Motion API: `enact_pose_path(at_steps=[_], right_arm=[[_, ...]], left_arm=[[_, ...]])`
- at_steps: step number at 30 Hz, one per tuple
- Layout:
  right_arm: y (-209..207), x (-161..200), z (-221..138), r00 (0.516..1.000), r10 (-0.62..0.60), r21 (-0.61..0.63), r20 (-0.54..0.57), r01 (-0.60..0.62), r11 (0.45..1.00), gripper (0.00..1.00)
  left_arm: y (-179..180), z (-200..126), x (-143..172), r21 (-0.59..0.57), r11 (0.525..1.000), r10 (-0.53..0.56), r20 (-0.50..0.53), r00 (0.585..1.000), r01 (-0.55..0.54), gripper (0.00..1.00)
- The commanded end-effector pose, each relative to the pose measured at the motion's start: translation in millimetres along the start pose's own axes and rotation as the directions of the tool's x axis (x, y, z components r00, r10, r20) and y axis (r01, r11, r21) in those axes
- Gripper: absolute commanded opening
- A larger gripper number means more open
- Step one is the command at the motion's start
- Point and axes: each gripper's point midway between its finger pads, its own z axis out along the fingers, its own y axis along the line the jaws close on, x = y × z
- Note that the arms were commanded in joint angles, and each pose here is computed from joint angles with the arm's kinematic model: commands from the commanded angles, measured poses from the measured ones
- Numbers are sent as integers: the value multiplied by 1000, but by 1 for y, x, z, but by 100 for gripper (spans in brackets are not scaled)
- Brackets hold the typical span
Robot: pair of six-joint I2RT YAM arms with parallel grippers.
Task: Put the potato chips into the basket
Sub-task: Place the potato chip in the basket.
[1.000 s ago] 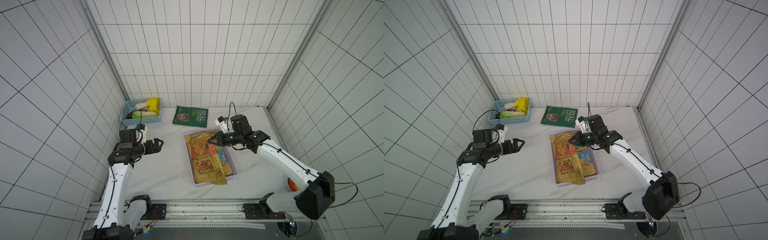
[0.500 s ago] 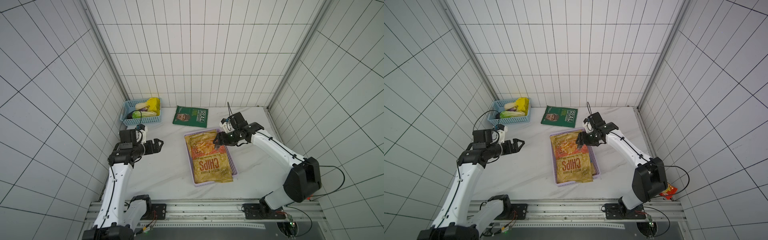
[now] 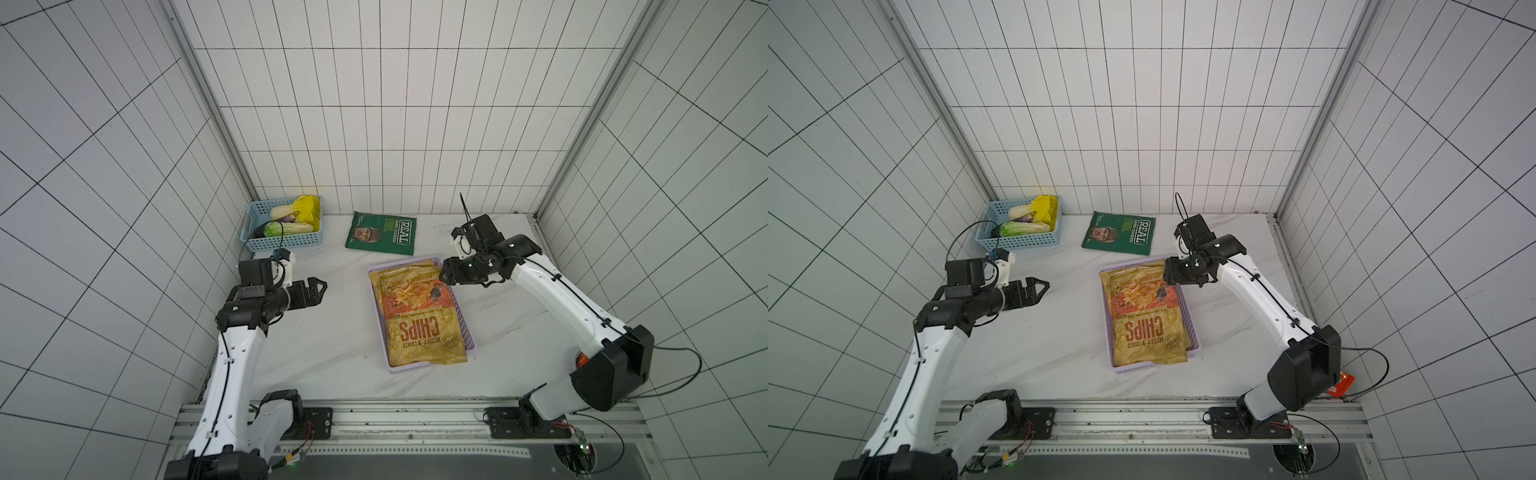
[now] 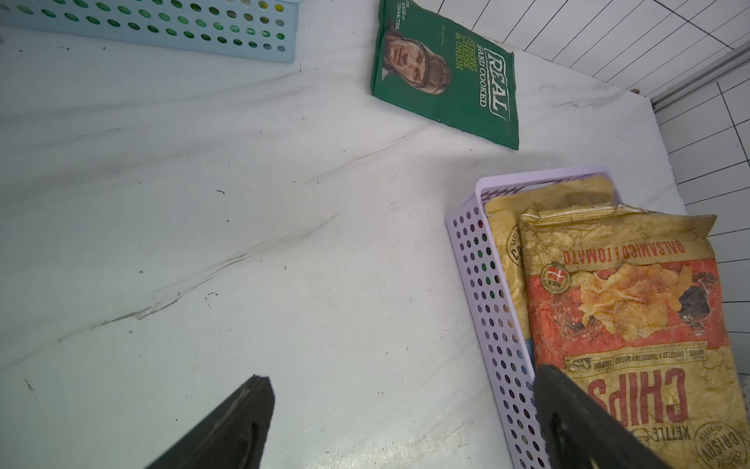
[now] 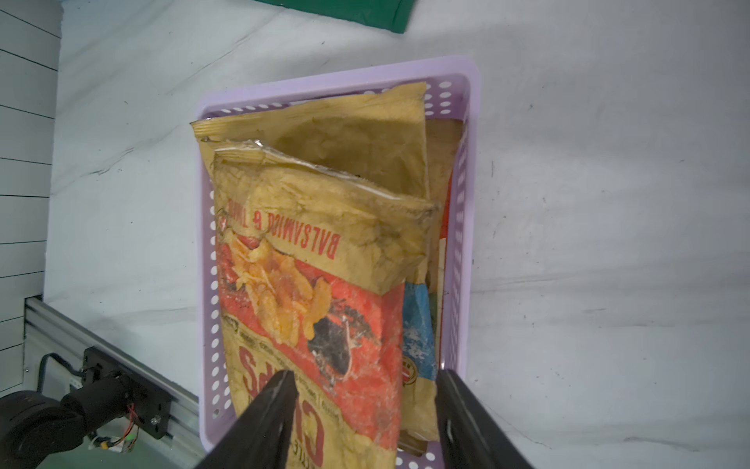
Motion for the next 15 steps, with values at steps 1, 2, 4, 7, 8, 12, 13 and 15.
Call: enact_pose_path(at_steps=[1,2,4,7,8,12,13,15], right_arm=[[23,19,-6,1000,-3,-82,-26,1,997,57],[28,21,-4,1000,-4,-108,-28,1,994,56],[29,21,4,1000,1,-117,-30,-5,993,57],[14,23,28,998,4,-44,-69,-7,999,57],[11,23,35,996,8,-32,-85,-11,999,57],[-3,13,68,995,14,19,-97,-12,1000,57],[-6,9,76,995,10,35,-94,-7,999,57],[-10,2,92,994,0,55,-108,6,998,57]], left_arm=[[-1,-1,-5,5,1000,19,28,999,-19,98],[-1,0,-5,5,1000,19,26,999,-19,98],[-1,0,-5,5,1000,18,26,999,-18,98],[0,0,-6,2,1000,19,28,999,-19,98],[0,-1,-6,1,1000,20,29,999,-20,98],[0,0,-5,2,1000,17,27,999,-17,98],[0,0,-5,2,1000,17,27,999,-17,98],[0,0,-5,2,1000,18,27,999,-18,98]])
